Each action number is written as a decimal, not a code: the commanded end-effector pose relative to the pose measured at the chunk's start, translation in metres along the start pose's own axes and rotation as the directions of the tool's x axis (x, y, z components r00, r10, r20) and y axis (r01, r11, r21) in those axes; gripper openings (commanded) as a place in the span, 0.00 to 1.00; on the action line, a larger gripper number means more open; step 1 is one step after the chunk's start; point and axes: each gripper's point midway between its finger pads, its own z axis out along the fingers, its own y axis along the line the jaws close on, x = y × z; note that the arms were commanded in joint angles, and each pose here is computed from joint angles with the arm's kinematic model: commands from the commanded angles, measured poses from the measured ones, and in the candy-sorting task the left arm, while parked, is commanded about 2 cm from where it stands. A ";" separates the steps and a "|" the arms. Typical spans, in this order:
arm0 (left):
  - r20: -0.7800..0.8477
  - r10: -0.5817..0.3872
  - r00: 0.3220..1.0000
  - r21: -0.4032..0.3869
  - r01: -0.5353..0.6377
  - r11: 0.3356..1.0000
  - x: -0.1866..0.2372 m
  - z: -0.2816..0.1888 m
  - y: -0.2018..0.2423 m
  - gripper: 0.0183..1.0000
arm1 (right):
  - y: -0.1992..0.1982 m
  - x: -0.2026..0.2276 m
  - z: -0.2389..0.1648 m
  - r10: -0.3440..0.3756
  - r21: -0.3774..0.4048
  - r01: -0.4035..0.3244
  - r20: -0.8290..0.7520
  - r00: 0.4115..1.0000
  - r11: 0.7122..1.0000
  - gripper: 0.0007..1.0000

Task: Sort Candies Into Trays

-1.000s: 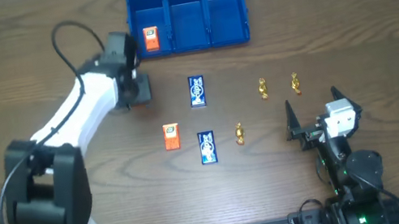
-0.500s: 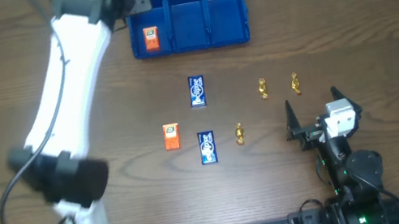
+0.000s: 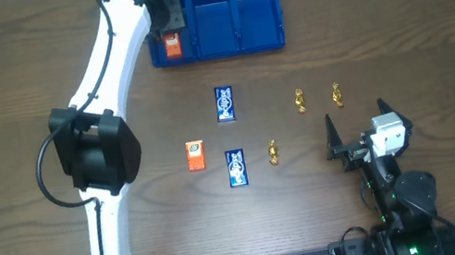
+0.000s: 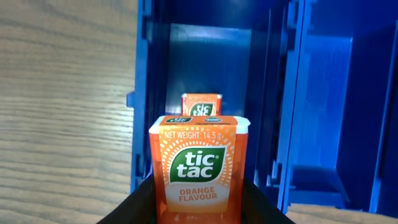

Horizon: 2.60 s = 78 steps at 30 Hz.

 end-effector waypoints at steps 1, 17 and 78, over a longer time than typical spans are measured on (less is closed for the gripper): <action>0.032 -0.011 0.999 0.020 0.011 1.000 -0.010 -0.011 -0.001 0.32 | 0.002 0.001 0.000 -0.012 -0.011 0.012 -0.002 1.000 1.000 1.00; 0.093 -0.018 0.996 0.034 0.015 0.999 -0.022 -0.033 -0.003 0.94 | 0.002 0.001 0.000 -0.012 -0.011 0.012 -0.002 1.000 1.000 1.00; -0.209 0.002 0.978 -0.042 -0.011 0.999 0.291 0.013 0.004 0.60 | 0.002 0.001 0.000 -0.012 -0.011 0.012 -0.002 1.000 1.000 1.00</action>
